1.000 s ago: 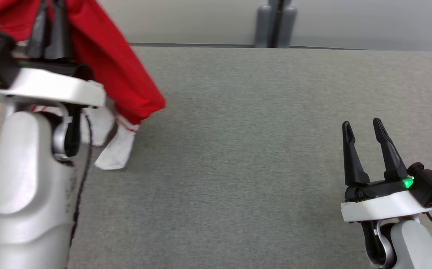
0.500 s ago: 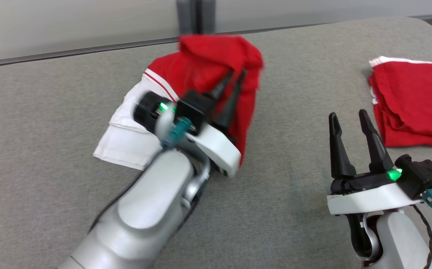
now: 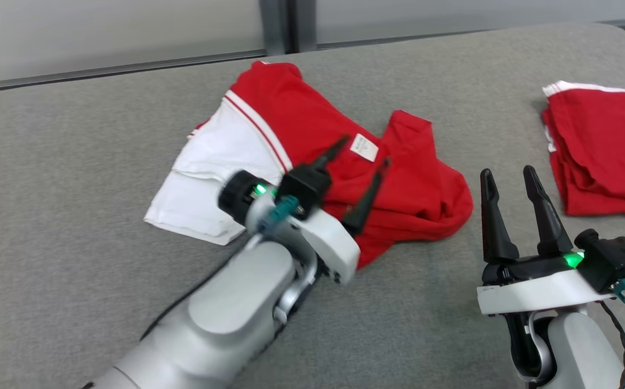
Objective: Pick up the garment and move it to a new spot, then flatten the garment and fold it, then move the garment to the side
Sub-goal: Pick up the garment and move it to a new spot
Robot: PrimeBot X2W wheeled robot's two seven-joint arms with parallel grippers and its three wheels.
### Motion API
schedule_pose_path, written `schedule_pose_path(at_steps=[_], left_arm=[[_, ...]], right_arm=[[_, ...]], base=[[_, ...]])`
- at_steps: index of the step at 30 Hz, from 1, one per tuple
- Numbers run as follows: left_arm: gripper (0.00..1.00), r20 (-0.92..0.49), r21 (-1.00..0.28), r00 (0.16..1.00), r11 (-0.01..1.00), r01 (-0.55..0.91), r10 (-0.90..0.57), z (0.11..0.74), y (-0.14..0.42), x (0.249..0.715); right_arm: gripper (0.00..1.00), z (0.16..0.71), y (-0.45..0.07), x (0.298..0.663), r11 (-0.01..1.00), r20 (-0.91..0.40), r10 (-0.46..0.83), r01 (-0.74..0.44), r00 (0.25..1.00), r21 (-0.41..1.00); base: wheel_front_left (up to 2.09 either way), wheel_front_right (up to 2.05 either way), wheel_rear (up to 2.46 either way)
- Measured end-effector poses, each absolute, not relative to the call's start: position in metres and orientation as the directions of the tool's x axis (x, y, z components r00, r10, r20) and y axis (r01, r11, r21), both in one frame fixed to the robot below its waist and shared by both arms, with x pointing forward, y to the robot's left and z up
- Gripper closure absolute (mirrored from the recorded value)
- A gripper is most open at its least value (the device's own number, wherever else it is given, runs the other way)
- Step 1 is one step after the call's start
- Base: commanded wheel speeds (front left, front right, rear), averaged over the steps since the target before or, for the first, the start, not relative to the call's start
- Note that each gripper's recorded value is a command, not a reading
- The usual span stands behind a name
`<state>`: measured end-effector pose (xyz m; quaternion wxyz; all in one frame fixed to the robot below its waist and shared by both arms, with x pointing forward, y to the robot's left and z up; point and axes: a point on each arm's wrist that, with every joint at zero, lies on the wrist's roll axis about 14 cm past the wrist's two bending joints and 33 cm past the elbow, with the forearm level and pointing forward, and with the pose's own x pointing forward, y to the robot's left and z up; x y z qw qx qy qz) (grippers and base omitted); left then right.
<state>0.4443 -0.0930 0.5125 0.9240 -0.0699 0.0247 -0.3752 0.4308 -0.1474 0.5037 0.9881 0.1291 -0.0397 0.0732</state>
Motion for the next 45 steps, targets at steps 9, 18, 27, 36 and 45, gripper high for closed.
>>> schedule_pose_path(at_steps=[9,18,27,36,45], left_arm=[[0.0,0.104,-0.138,0.94,0.931,0.338,-0.326,0.54,0.064,0.475],[0.0,0.081,-0.185,0.994,0.978,0.092,-0.078,0.518,0.161,0.412],[0.0,0.072,-0.229,0.997,0.974,0.002,0.015,0.508,0.187,0.384],[0.0,0.057,-0.23,0.998,0.973,-0.006,0.02,0.501,0.192,0.387],[0.0,0.021,-0.271,1.0,0.963,-0.014,0.02,0.49,0.19,0.387]], right_arm=[[0.0,0.503,-0.116,0.435,0.94,0.098,0.246,-0.262,0.964,0.22],[0.0,0.499,-0.084,0.43,0.913,0.08,0.343,-0.353,0.936,0.205],[0.0,0.49,-0.065,0.424,0.896,0.051,0.399,-0.401,0.915,0.19],[0.0,0.441,-0.015,0.404,0.812,-0.167,0.578,-0.541,0.799,0.221],[0.0,0.41,0.004,0.422,0.781,-0.294,0.62,-0.607,0.727,0.146]], base=[[0.0,0.0,0.0],[0.0,0.0,0.0],[0.0,0.0,0.0],[0.0,0.0,0.0],[0.0,0.0,0.0]])
